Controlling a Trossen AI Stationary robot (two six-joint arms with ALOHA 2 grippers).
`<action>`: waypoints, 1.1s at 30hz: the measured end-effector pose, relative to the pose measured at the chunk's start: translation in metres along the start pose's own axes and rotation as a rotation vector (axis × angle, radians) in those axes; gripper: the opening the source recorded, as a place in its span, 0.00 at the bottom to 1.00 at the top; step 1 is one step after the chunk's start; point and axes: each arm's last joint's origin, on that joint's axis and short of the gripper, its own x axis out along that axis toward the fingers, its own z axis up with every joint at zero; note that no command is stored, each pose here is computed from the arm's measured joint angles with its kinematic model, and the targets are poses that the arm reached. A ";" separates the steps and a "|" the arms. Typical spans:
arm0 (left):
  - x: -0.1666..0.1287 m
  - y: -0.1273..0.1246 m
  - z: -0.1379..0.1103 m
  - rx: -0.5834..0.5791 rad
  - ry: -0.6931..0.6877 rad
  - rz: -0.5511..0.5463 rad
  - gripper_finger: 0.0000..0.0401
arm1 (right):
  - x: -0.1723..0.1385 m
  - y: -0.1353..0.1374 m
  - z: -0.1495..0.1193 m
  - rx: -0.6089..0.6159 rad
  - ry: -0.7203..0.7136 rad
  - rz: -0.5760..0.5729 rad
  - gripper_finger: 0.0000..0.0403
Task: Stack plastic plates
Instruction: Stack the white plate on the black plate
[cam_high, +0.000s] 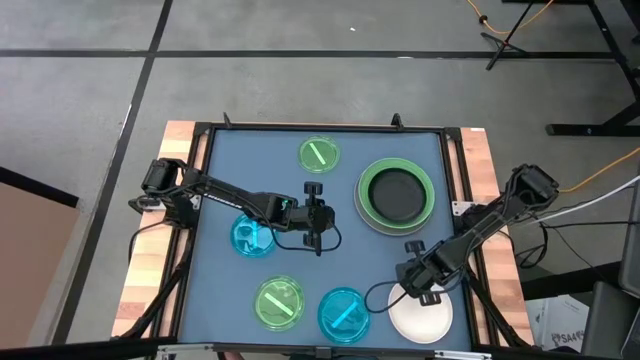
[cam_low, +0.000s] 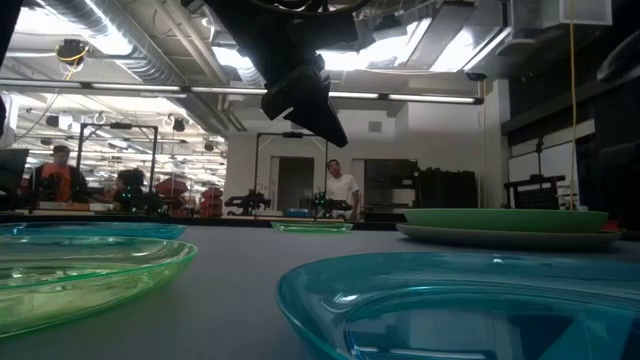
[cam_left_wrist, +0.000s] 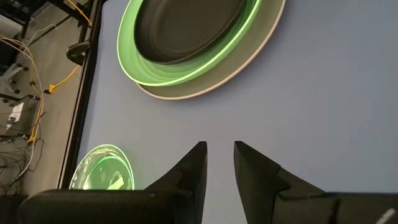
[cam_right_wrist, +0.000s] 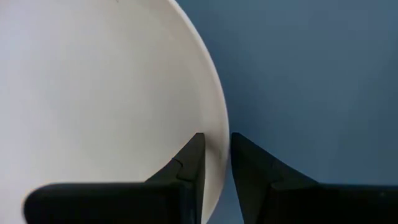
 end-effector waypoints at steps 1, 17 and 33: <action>0.000 0.000 0.000 0.000 0.000 0.000 0.18 | 0.001 0.000 0.000 0.000 0.006 -0.003 0.17; 0.000 0.000 0.000 0.000 0.000 0.000 0.18 | 0.005 0.000 0.001 0.001 0.026 -0.005 0.06; 0.000 0.000 0.000 0.000 0.000 0.000 0.18 | -0.004 -0.002 0.000 0.007 -0.009 0.003 0.00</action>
